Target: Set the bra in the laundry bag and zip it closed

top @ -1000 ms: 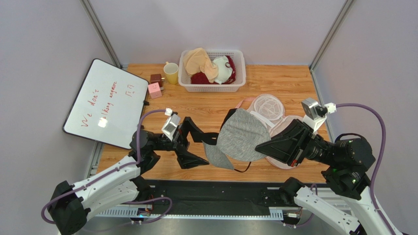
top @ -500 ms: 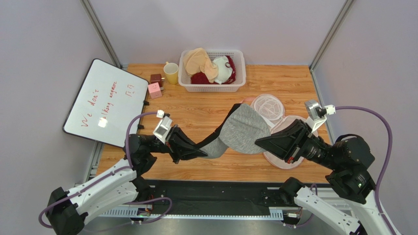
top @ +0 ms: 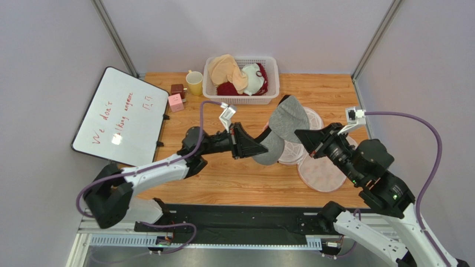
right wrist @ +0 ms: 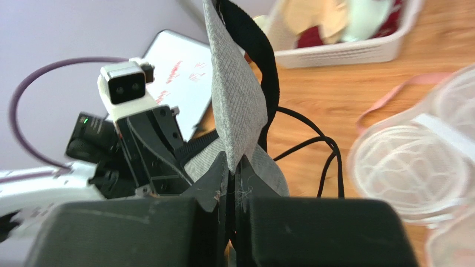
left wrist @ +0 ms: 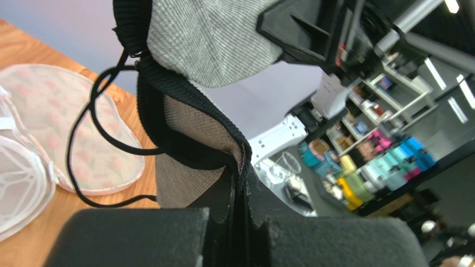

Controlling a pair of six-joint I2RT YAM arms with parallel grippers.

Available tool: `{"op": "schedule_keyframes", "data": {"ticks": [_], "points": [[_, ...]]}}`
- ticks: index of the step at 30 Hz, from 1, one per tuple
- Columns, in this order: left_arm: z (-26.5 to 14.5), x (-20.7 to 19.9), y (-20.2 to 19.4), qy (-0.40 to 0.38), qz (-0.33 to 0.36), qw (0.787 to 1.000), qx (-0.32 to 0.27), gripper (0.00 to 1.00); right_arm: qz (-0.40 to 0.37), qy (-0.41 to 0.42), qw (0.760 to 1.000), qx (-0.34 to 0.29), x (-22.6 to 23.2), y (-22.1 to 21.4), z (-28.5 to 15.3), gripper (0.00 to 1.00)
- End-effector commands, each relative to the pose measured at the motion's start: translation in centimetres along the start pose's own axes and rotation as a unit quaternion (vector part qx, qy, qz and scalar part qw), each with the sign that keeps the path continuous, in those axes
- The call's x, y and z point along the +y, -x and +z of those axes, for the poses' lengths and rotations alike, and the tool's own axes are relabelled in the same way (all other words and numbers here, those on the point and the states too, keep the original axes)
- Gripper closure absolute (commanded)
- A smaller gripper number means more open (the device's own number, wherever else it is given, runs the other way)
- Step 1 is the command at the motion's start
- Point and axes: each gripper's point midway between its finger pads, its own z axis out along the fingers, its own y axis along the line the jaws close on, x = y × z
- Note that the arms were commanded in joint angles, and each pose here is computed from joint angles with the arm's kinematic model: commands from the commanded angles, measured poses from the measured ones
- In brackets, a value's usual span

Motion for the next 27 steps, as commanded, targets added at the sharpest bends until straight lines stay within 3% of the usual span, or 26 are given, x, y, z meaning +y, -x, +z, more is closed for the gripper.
{"op": "schedule_keyframes", "data": {"ticks": [1, 7, 14, 19, 27], "points": [[3.5, 1.7, 2.1, -0.031, -0.029, 0.998, -0.04, 1.0, -0.061, -0.141, 0.987, -0.039, -5.7, 1.7, 2.4, 1.0], [7.7, 7.4, 3.0, -0.037, -0.061, 0.994, -0.081, 1.0, 0.006, -0.169, 0.986, 0.0, -12.3, 2.0, 5.5, 1.0], [10.4, 14.9, 2.6, 0.013, -0.108, 0.985, -0.135, 1.0, 0.065, -0.218, 0.974, 0.016, -20.3, 2.8, 7.2, 1.0], [12.5, 17.0, 2.4, 0.006, -0.139, 0.981, -0.135, 1.0, 0.061, -0.229, 0.971, 0.005, -21.5, 3.6, 7.1, 1.0], [12.9, 21.1, -1.5, 0.065, -0.17, 0.975, -0.129, 1.0, 0.079, -0.253, 0.964, 0.018, -25.3, 3.1, 7.3, 1.0]]}}
